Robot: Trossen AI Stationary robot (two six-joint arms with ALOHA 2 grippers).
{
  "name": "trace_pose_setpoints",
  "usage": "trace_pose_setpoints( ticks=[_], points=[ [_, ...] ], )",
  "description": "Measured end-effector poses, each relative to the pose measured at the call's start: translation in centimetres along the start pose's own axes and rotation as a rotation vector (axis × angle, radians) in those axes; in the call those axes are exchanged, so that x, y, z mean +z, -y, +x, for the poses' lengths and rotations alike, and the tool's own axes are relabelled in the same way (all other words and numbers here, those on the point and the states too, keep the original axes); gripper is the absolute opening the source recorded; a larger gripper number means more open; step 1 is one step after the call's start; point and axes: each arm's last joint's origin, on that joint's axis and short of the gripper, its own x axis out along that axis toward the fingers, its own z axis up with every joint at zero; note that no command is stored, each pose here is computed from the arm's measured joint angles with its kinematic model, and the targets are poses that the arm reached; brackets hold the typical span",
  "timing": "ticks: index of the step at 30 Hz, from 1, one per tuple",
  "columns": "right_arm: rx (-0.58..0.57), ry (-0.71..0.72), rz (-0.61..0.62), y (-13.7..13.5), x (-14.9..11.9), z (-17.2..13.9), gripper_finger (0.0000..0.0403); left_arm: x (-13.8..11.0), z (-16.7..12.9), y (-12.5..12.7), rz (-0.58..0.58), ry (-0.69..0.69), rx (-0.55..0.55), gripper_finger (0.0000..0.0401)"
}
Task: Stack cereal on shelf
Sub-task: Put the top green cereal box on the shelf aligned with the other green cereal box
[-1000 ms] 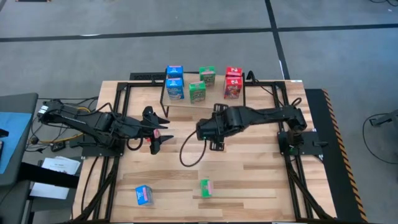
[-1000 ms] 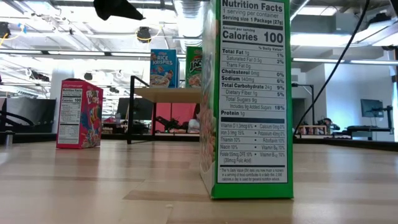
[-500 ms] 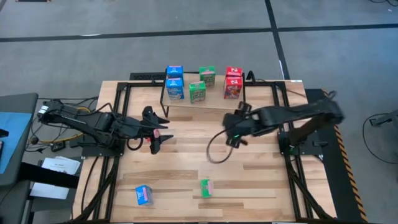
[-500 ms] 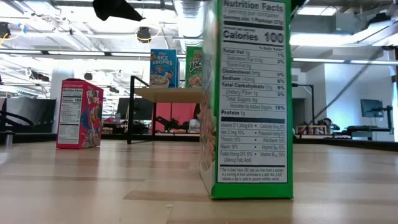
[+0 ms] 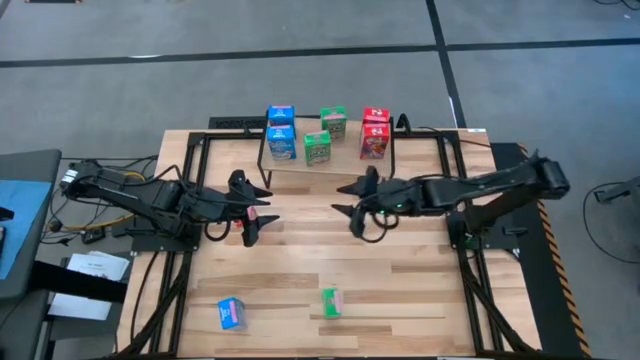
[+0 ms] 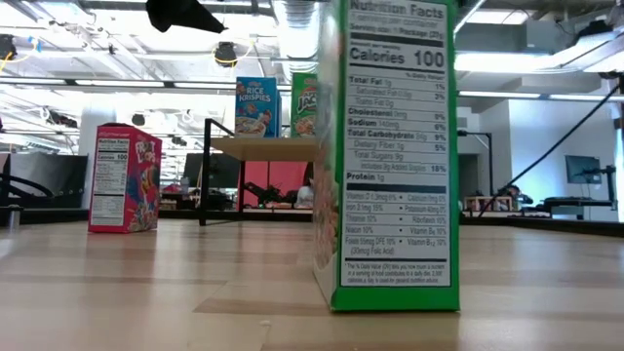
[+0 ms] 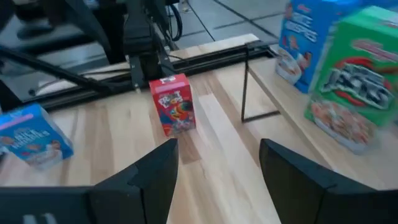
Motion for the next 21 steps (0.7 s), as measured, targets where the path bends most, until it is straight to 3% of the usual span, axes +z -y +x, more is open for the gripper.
trace_pose_setpoints(
  ticks=[4,7,12,21],
  points=[
    [0.005,0.028,-0.090,-1.0,-0.1,2.7,0.0249,-0.1,0.0,0.0,0.006,-0.009,0.009,0.0303],
    [-0.023,0.059,-0.083,-1.6,0.7,4.4,0.0249,-0.2,0.0,-0.1,0.009,-0.011,0.017,0.0303],
    [-0.060,0.025,-0.214,-2.3,0.6,7.4,0.0249,-0.2,0.0,-0.1,0.014,-0.010,0.025,0.0303],
    [-0.345,0.058,-0.264,-2.8,0.7,11.1,0.0249,-0.4,0.0,-0.2,0.030,-0.032,0.036,0.0303]
  ],
)
